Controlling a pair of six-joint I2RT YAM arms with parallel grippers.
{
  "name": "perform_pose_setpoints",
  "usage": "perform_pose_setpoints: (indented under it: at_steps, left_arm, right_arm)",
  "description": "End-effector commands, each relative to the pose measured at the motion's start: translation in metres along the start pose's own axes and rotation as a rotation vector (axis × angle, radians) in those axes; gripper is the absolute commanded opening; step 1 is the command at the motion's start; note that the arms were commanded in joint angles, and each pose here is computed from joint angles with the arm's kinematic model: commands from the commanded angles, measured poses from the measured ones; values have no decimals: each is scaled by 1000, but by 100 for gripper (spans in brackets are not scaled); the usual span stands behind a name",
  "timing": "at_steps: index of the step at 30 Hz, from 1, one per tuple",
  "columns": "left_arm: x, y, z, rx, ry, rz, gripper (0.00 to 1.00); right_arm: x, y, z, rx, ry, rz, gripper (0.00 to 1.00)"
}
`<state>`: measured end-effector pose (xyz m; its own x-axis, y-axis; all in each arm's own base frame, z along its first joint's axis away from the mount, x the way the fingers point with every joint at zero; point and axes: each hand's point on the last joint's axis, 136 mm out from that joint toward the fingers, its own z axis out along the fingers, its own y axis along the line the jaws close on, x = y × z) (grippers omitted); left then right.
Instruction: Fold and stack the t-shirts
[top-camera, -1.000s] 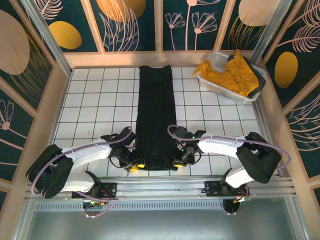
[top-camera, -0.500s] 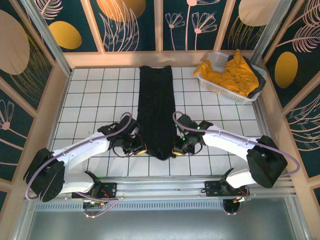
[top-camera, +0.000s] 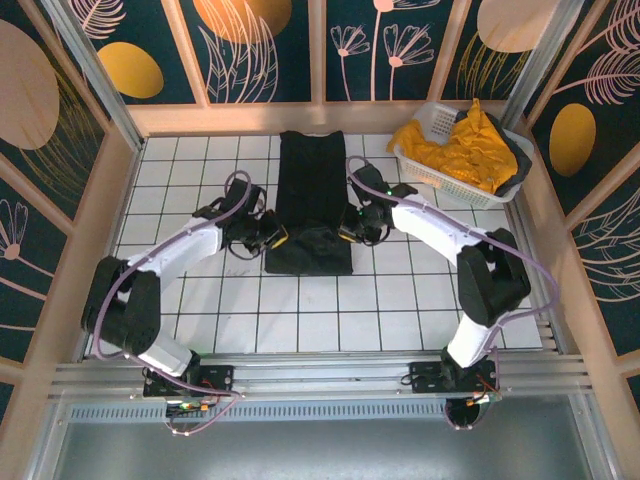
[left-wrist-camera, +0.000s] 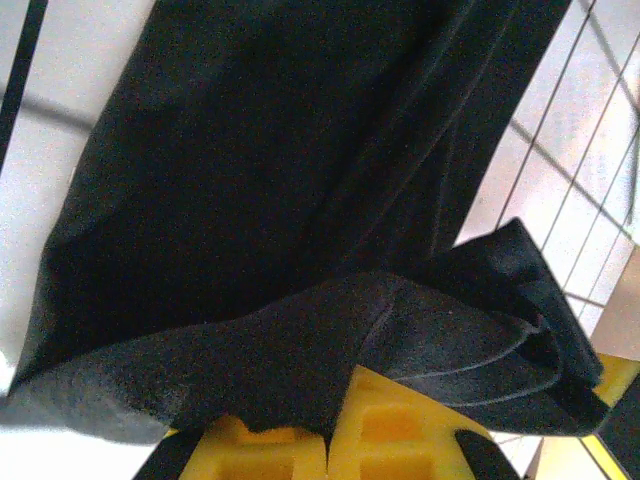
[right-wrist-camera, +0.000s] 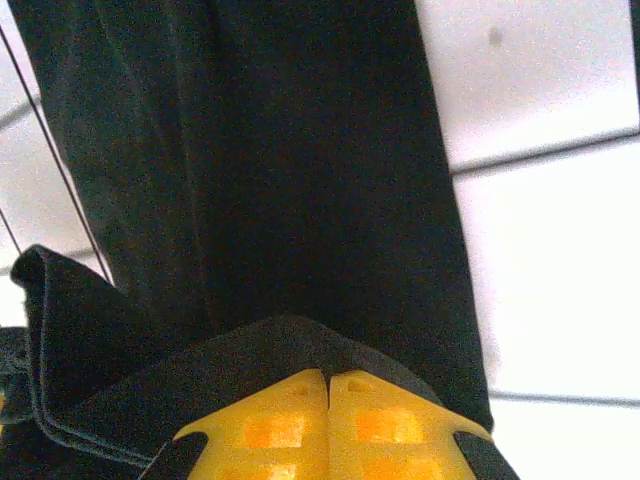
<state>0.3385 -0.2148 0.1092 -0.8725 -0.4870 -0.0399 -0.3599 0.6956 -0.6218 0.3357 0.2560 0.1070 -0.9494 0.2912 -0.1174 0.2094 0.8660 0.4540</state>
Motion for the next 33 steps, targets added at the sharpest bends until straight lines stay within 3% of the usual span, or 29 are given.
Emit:
perform_pose_setpoints:
  at_steps: [1, 11, 12, 15, 18, 24, 29, 33]
  left_arm:
    - [-35, -23, 3, 44, -63, 65, 0]
    - [-102, -24, 47, 20, -76, 56, 2]
    - [-108, -25, 51, 18, -75, 62, 15]
    - [-122, -28, 51, -6, -99, 85, 53]
    - [-124, -31, 36, -15, -142, 114, 65]
    - [-82, 11, 11, -47, -141, 58, 63]
    - [-23, 50, 15, 31, -30, -94, 54]
    - [-8, 65, 23, 51, 8, -173, 52]
  right_arm:
    - [-24, 13, 6, 6, -35, -42, 0]
    - [-90, 0, 52, 63, -32, 36, 0]
    - [-94, -1, 57, 61, -29, 39, 4]
    - [-113, 10, 52, 18, -81, -1, 48]
    - [-130, 15, 32, 23, -136, -35, 62]
    - [-116, -6, 1, 64, -170, -17, 66]
    - [-50, -23, 2, 6, -93, 39, 66]
    - [-4, -28, 18, -44, -2, 88, 65]
